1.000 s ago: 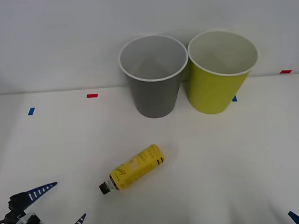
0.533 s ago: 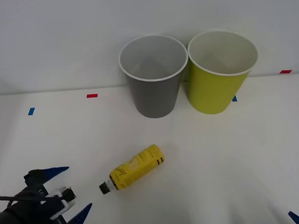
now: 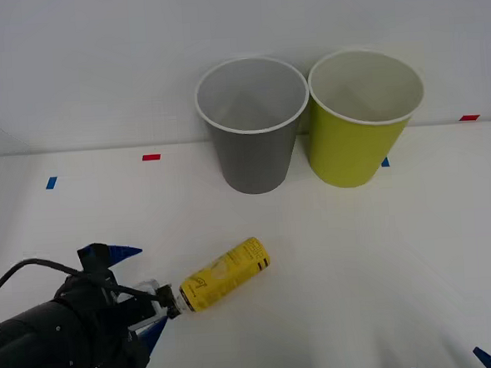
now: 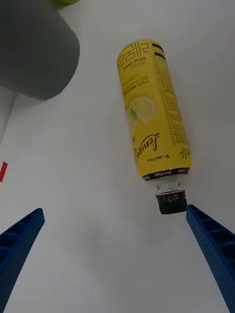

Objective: Put cans in the gray bin and PET bottles in the light green bin.

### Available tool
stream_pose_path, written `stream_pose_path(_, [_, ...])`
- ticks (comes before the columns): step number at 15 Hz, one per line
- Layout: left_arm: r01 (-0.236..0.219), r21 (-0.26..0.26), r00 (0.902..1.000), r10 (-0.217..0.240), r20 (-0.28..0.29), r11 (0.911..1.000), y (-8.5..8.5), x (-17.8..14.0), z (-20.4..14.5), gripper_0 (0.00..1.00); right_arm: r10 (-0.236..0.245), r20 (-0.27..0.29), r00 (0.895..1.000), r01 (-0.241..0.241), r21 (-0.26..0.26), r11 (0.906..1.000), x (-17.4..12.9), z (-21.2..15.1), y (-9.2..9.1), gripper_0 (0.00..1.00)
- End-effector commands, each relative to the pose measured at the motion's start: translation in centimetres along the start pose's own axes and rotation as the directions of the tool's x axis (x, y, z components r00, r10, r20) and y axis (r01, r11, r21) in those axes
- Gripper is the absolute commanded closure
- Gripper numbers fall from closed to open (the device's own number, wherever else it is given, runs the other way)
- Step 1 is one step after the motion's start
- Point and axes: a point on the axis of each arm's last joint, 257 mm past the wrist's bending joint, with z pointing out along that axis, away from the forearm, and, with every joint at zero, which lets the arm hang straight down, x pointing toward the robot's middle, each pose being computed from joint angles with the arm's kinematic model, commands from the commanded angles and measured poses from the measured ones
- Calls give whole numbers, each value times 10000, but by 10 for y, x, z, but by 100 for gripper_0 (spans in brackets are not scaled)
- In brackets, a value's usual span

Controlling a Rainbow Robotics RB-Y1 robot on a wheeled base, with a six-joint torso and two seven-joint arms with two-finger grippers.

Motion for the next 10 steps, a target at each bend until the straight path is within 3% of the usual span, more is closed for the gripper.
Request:
stream_pose_path(1, [-235,554,9994,249,-241,9982,-3,-4,9,0,0,1,10000,0,-1,10000,0,0,0,1])
stream_pose_path(4, [-129,494,9997,139,-206,9987,13,5,30,0,0,1,10000,0,-1,10000,0,0,0,1])
stream_pose_path(7, [-449,32,9989,450,-162,9990,32,2,35,0,0,1,10000,0,-1,10000,0,0,0,1])
stream_pose_path(10, [-236,170,9997,235,106,9996,27,-9,36,0,0,1,10000,0,-1,10000,0,0,0,1])
